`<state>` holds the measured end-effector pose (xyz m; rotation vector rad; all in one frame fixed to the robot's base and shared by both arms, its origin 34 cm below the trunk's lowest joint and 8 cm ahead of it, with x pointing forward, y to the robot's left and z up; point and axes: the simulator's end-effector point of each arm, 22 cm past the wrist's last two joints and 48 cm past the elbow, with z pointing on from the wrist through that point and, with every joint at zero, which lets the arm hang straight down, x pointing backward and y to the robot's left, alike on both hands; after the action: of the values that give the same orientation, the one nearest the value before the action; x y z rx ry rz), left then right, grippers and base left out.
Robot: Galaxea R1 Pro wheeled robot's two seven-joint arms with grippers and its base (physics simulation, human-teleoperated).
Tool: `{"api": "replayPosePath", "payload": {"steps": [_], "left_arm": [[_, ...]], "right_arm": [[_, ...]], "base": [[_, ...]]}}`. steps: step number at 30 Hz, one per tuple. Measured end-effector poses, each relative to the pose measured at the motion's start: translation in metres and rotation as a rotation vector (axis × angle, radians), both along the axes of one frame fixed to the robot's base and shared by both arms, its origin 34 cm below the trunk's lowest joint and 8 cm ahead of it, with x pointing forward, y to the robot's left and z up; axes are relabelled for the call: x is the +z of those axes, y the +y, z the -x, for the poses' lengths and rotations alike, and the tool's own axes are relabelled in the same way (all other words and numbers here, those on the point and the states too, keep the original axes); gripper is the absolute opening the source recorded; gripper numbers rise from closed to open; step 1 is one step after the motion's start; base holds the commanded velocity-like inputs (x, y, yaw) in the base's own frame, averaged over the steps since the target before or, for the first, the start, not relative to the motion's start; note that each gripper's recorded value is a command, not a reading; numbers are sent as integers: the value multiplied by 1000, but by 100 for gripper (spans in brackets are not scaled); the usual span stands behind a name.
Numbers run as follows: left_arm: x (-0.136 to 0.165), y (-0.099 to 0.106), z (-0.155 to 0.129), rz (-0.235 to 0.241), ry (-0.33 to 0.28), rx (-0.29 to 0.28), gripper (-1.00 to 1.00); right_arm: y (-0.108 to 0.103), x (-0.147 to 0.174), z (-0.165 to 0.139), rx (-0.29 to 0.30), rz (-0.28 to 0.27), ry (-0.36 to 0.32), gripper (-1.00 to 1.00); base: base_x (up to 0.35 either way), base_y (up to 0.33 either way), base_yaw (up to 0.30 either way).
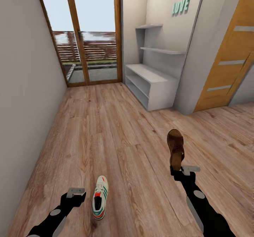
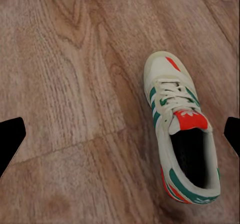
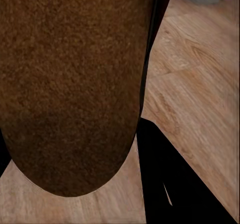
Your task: Pick up the two gym shoes and the two sandals from the corridor floor and place them onto the hallstand (shoe rack) in the corridor, making sure they are on the rack and not on the floor. Arrange them so the two gym shoes are next to each other and the two sandals are next to each other.
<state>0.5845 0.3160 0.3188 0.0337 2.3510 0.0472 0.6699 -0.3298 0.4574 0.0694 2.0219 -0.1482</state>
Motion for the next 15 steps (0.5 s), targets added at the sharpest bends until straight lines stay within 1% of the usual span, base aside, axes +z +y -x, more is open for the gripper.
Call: {"api": "replayPosePath", "payload": {"steps": [3, 6, 10, 15], "left_arm": [[5, 0, -4, -1, -29, -2, 100], [7, 0, -5, -1, -40, -3, 100], [9, 0, -6, -2, -47, -4, 100], [-1, 0, -5, -2, -52, -5, 100]], "right_arm": [[0, 1, 0, 0, 0, -2, -100], [0, 2, 0, 0, 0, -4, -100], [0, 4, -1, 0, 0, -6, -100], [0, -6, 2, 0, 0, -8, -100]], "base": [[0, 0, -264], [0, 0, -264], [0, 0, -264], [0, 0, -264]]}}
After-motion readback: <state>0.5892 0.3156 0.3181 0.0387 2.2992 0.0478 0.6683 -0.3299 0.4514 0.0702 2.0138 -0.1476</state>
